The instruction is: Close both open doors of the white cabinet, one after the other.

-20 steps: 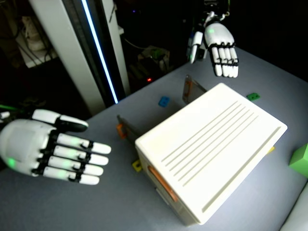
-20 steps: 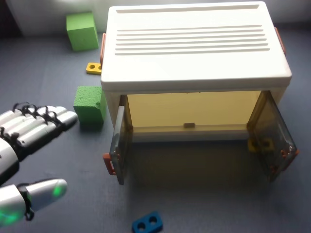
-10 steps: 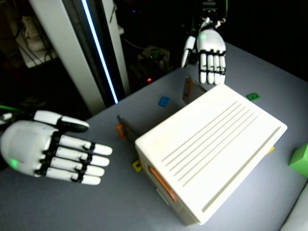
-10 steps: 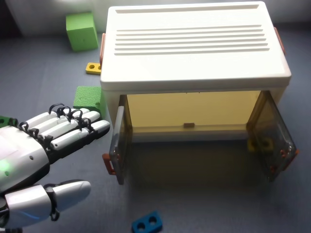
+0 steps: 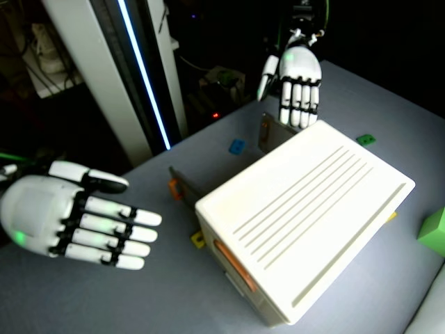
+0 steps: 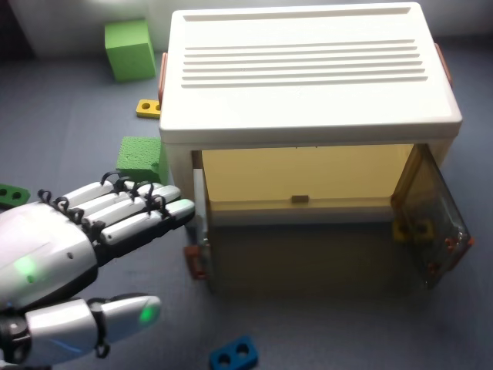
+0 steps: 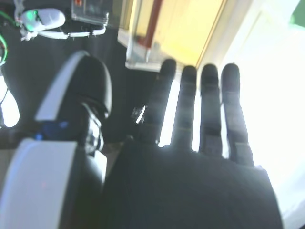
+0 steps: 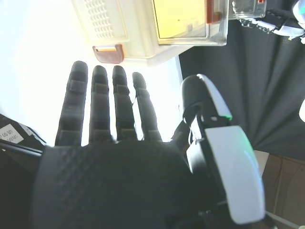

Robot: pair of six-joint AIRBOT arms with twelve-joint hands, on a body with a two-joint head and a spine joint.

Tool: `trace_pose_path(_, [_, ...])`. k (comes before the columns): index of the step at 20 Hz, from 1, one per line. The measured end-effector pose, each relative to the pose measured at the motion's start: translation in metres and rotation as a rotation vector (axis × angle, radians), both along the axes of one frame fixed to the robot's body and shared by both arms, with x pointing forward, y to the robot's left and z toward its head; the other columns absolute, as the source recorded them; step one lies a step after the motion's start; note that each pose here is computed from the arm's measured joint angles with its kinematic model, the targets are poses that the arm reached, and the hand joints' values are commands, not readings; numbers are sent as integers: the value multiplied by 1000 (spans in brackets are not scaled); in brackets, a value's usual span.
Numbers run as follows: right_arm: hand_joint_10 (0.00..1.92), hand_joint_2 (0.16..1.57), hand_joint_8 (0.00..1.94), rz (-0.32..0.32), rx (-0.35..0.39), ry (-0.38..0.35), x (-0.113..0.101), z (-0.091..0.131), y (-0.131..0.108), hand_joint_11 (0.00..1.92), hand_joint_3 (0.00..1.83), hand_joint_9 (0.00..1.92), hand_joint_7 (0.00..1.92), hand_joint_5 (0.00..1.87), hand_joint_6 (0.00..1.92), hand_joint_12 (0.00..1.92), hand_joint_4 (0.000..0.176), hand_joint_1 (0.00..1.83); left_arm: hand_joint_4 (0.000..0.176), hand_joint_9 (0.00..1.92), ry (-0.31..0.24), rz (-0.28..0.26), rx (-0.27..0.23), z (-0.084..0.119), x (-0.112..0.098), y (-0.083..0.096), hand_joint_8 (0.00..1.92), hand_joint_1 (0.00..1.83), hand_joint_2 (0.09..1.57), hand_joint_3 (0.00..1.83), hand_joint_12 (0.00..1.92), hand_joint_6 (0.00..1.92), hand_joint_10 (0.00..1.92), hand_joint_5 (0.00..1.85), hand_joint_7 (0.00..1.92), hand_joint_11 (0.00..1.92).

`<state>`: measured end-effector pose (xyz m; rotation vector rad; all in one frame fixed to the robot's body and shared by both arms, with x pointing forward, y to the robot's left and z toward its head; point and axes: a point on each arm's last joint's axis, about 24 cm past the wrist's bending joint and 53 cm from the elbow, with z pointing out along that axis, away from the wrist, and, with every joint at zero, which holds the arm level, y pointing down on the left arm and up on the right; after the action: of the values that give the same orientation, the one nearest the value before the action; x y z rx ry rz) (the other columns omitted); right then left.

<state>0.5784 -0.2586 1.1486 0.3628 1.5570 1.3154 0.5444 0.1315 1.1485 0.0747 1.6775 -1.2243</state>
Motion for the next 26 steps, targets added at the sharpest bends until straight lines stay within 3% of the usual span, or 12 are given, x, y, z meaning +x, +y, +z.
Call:
trace_pose_path(6, [1, 1435, 1, 1, 1, 1, 0, -1, 0, 179, 0, 171, 213, 200, 0, 0, 2, 285, 0, 4, 6, -50, -12, 0, -1, -16, 1, 0, 1456, 0, 182, 1, 0, 32, 4, 0])
trace_pose_path(13, [3, 1431, 3, 0, 2, 3, 0, -2, 1, 209, 0, 178, 225, 218, 4, 10, 0, 357, 0, 19, -1, -93, -17, 0, -3, -30, 5, 0, 1457, 0, 188, 7, 3, 84, 28, 0])
trace_pose_path(21, [1, 1427, 0, -2, 3, 2, 0, -1, 0, 232, 1, 181, 205, 208, 0, 2, 0, 274, 0, 30, -16, -142, -41, 4, -1, -50, 0, 0, 1462, 3, 106, 0, 4, 51, 35, 4])
trace_pose_path(26, [5, 1427, 5, -2, 3, 1, 0, -1, 0, 231, 0, 192, 217, 218, 3, 6, 0, 263, 0, 65, -38, -145, -64, 12, 5, -56, 8, 0, 1458, 0, 140, 10, 11, 81, 62, 51])
